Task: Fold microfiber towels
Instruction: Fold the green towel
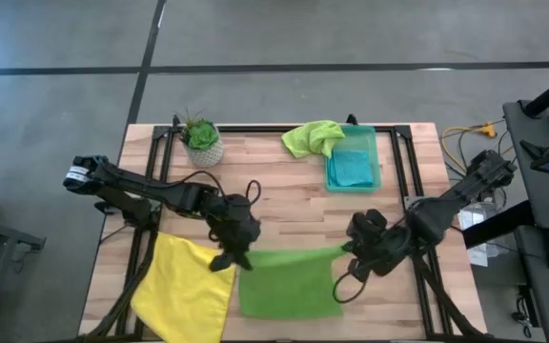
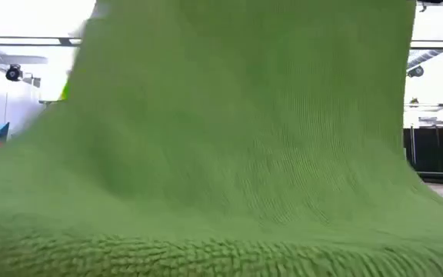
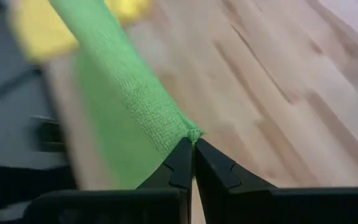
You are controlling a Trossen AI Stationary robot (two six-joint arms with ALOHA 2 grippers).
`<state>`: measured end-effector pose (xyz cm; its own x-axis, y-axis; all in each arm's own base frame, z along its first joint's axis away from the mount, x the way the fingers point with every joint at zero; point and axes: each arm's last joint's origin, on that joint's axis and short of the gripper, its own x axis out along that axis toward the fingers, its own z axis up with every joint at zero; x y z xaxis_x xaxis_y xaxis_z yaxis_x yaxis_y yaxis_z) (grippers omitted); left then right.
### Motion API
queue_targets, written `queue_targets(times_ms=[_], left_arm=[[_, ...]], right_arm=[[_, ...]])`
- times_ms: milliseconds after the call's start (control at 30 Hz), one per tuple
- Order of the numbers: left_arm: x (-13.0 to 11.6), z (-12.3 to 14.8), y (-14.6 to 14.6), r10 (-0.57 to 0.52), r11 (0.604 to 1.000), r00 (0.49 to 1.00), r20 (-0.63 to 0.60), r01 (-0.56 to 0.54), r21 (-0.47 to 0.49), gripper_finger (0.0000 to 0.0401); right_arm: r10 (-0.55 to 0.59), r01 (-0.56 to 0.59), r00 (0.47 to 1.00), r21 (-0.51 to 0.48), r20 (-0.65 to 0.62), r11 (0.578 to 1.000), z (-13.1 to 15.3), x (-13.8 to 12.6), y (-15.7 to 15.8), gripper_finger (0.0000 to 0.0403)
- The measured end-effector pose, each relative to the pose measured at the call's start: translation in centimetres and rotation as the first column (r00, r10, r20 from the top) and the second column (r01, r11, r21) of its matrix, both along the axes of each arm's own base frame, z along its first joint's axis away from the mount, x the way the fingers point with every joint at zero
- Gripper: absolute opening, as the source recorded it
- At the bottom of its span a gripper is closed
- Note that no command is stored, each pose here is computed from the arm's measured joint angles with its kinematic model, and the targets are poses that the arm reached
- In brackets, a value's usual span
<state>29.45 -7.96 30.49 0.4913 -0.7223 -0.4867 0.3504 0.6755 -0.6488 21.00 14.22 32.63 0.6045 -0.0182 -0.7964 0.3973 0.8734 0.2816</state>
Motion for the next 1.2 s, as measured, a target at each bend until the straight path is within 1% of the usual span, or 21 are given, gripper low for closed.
queue_targets(times_ms=[100,167,267,333,400,500,567,600,667,733,800,867,900,933,967,1000,1067,1133,1200], left_arm=[[-0.4,0.9,-0.6,-0.054,0.993,0.997,-0.046,0.049,-0.112,0.0],[-0.5,1.5,-0.9,-0.096,0.979,0.994,-0.057,0.084,-0.185,0.0],[-0.5,2.4,-1.9,-0.174,0.943,0.984,-0.045,0.153,-0.295,0.0],[-0.5,3.0,-2.5,-0.224,0.913,0.974,-0.018,0.203,-0.354,0.0],[-0.4,3.8,-2.9,-0.261,0.882,0.965,0.018,0.246,-0.402,0.0],[-0.3,5.1,-3.0,-0.283,0.843,0.954,0.098,0.296,-0.449,0.0],[-0.5,6.0,-2.9,-0.29,0.824,0.943,0.166,0.334,-0.458,0.0],[-0.5,6.2,-2.9,-0.289,0.821,0.939,0.186,0.343,-0.455,0.0],[-0.5,5.8,-2.6,-0.286,0.831,0.94,0.183,0.339,-0.442,0.0],[-0.2,4.2,-2.3,-0.274,0.86,0.951,0.141,0.308,-0.406,0.0],[-0.1,2.0,-1.6,-0.215,0.914,0.975,0.064,0.224,-0.338,0.0],[-0.3,-0.4,-0.6,-0.121,0.969,0.993,-0.009,0.116,-0.216,0.0],[-0.5,-1.5,-0.1,-0.067,0.989,0.997,-0.043,0.061,-0.136,0.0],[-0.7,-2.6,0.5,-0.007,0.999,0.997,-0.073,0.004,-0.039,0.0],[-1.0,-3.7,1.1,0.059,0.997,0.994,-0.096,-0.053,0.063,0.0],[-1.2,-4.6,1.7,0.126,0.982,0.986,-0.109,-0.109,0.154,0.0],[-1.4,-5.9,2.6,0.241,0.931,0.965,-0.101,-0.2,0.307,0.0],[-1.5,-6.6,3.4,0.319,0.878,0.945,-0.069,-0.268,0.397,0.0],[-1.5,-7.2,3.9,0.366,0.837,0.93,-0.029,-0.316,0.448,0.0]], right_arm=[[0.06,-0.069,0.993,0.082,0.101,0.994,3.0,-0.6,0.0,0.0008],[0.107,-0.13,0.983,0.157,0.149,0.979,4.7,-0.8,0.1,0.0008],[0.165,-0.213,0.967,0.262,0.193,0.941,6.5,-0.9,0.4,0.0008],[0.198,-0.26,0.956,0.313,0.216,0.913,7.4,-0.8,0.7,0.0008],[0.208,-0.295,0.941,0.35,0.266,0.889,8.4,-0.7,0.9,0.0008],[0.203,-0.346,0.906,0.371,0.372,0.862,10.2,-0.6,1.0,0.0008],[0.21,-0.378,0.883,0.373,0.419,0.847,11.0,-0.6,1.0,0.0008],[0.22,-0.391,0.878,0.373,0.426,0.841,11.1,-0.7,1.0,0.0008],[0.24,-0.401,0.88,0.371,0.41,0.838,10.9,-0.7,1.1,0.0008],[0.265,-0.389,0.9,0.362,0.347,0.847,9.8,-0.6,1.2,0.0008],[0.281,-0.36,0.925,0.35,0.256,0.865,8.2,-0.5,1.3,0.0008],[0.281,-0.323,0.945,0.329,0.17,0.887,6.2,-0.4,1.0,0.0008],[0.268,-0.295,0.955,0.32,0.127,0.9,5.3,-0.3,0.8,0.0008],[0.249,-0.261,0.965,0.307,0.08,0.915,4.2,-0.3,0.5,0.0008],[0.226,-0.226,0.974,0.288,0.034,0.931,3.1,-0.2,0.1,0.0008],[0.203,-0.195,0.979,0.262,-0.004,0.945,2.0,-0.1,-0.3,0.0008],[0.15,-0.135,0.987,0.202,-0.062,0.97,-0.2,0.2,-1.1,0.0008],[0.11,-0.093,0.988,0.154,-0.11,0.984,-2.3,0.4,-1.9,0.0008],[0.067,-0.051,0.986,0.105,-0.156,0.993,-4.2,0.4,-2.8,0.0008]])
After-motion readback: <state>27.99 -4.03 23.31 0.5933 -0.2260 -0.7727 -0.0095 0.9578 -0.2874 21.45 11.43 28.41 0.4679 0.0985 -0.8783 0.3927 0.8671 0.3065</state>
